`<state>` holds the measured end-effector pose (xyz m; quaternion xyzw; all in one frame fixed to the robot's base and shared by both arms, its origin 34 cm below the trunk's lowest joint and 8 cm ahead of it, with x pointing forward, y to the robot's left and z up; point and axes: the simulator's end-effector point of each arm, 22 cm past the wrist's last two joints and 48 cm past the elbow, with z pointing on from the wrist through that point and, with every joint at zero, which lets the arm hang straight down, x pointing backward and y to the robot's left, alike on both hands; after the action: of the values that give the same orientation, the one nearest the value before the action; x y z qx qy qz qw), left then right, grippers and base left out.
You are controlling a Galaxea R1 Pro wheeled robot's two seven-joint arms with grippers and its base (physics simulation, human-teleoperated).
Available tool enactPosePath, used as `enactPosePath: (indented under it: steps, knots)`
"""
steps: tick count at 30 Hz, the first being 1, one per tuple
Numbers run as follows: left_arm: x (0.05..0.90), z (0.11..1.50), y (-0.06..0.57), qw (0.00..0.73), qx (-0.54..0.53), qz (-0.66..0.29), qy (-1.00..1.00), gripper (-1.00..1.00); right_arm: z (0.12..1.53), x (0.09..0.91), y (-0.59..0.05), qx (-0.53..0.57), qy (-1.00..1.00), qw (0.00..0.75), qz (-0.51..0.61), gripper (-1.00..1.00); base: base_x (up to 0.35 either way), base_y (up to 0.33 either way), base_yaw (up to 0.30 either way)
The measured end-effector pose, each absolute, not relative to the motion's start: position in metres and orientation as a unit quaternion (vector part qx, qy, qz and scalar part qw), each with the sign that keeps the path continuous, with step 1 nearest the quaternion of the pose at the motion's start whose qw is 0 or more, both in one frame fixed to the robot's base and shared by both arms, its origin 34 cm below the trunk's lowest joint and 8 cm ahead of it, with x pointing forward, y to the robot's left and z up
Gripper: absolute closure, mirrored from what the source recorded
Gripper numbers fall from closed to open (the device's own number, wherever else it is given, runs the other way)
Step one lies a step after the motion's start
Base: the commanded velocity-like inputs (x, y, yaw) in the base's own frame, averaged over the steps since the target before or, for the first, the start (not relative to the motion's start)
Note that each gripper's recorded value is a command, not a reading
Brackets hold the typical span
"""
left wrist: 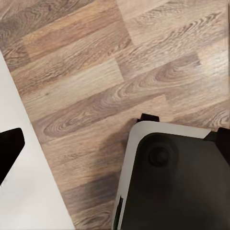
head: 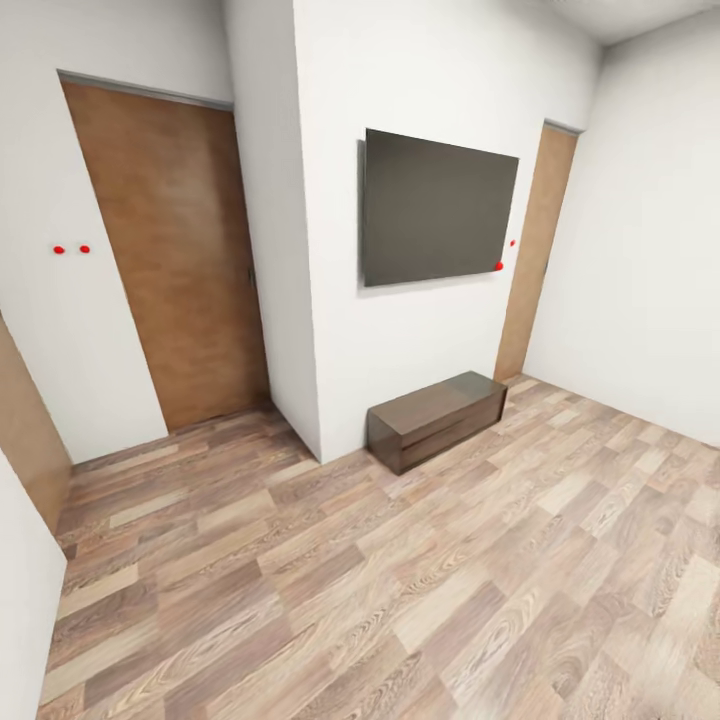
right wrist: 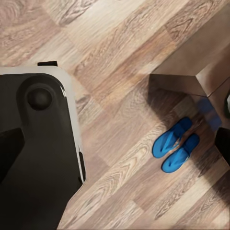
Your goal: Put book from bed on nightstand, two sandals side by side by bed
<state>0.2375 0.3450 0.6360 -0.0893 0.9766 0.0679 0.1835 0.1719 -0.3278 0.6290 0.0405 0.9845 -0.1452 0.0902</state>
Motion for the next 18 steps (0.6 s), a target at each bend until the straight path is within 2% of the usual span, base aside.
enactPosePath:
  steps: [8, 18]
  knots:
    - [0.2374, 0.6360, 0.3450, 0.183, -0.089, 0.068, 0.977, -1.00, 0.6289, 0.1719, -0.3274, 0.041, 0.985, 0.090, -0.145, -1.00, 0.267, 0.105, -0.295]
    - [0.2386, 0.6364, 0.3450, 0.185, -0.090, 0.068, 0.976, -1.00, 0.6290, 0.1731, -0.3270, 0.041, 0.984, 0.092, -0.144, -1.00, 0.240, 0.036, -0.292]
